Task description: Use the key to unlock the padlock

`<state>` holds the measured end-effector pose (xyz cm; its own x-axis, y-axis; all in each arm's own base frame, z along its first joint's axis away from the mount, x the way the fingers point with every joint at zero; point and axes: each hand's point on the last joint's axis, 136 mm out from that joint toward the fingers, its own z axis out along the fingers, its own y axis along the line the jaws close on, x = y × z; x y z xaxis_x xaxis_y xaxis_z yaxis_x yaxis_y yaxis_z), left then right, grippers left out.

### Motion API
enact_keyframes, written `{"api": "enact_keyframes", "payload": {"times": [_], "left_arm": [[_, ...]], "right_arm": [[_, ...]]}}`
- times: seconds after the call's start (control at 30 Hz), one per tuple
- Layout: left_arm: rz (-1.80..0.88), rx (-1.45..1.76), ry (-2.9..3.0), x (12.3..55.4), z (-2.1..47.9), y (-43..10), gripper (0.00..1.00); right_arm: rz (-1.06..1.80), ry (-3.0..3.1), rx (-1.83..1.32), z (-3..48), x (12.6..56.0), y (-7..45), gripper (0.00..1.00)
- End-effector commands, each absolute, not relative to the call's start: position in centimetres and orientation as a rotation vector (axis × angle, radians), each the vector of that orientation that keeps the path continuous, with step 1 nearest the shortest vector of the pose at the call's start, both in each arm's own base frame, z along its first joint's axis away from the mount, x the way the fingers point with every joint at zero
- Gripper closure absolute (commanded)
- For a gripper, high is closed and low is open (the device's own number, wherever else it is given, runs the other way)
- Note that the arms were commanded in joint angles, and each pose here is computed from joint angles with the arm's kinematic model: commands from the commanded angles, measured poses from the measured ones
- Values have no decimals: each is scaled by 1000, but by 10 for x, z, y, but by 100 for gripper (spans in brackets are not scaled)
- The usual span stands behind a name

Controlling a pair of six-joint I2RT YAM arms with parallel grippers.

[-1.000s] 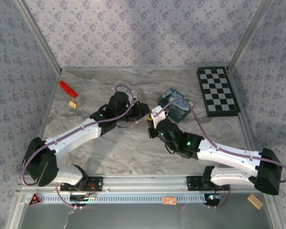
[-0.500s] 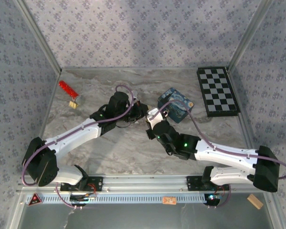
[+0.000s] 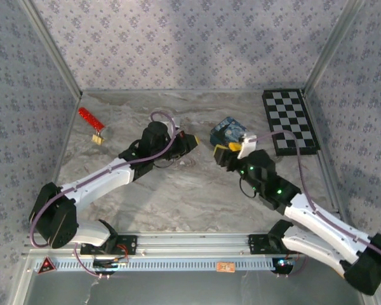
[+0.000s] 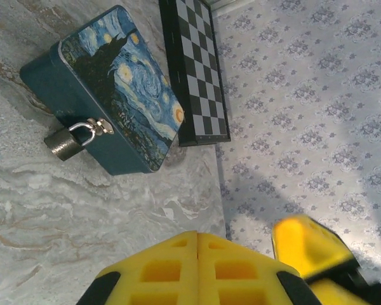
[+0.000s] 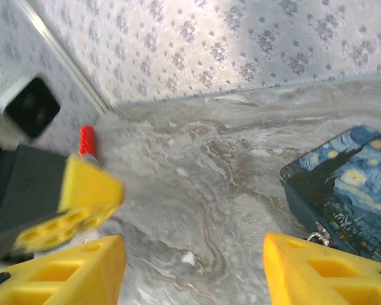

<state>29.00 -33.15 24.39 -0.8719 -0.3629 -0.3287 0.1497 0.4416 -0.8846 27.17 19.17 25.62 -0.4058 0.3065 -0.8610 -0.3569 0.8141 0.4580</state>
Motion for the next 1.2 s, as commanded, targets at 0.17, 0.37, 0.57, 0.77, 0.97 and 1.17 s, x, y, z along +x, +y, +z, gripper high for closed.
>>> {"api": "enact_keyframes", "payload": {"times": [0.17, 0.37, 0.57, 0.77, 0.97, 1.17], "left_arm": [[-1518, -56, 1993, 292, 283, -332, 100], [-1606, -8, 1893, 292, 301, -341, 100], [-1756, 72, 1823, 278, 326, -356, 100], [-1738, 200, 1823, 255, 341, -366, 100], [-1750, 218, 1800, 253, 345, -368, 100], [-1767, 206, 1791, 252, 345, -366, 100]], "right_arm": [[1472, 1864, 334, 244, 272, 221, 38], [1616, 1753, 334, 264, 270, 234, 35], [1644, 1673, 264, 286, 268, 236, 31], [1675, 1606, 133, 311, 259, 242, 33], [1723, 1594, 23, 325, 246, 254, 41], [1731, 1588, -35, 327, 239, 261, 51]]}}
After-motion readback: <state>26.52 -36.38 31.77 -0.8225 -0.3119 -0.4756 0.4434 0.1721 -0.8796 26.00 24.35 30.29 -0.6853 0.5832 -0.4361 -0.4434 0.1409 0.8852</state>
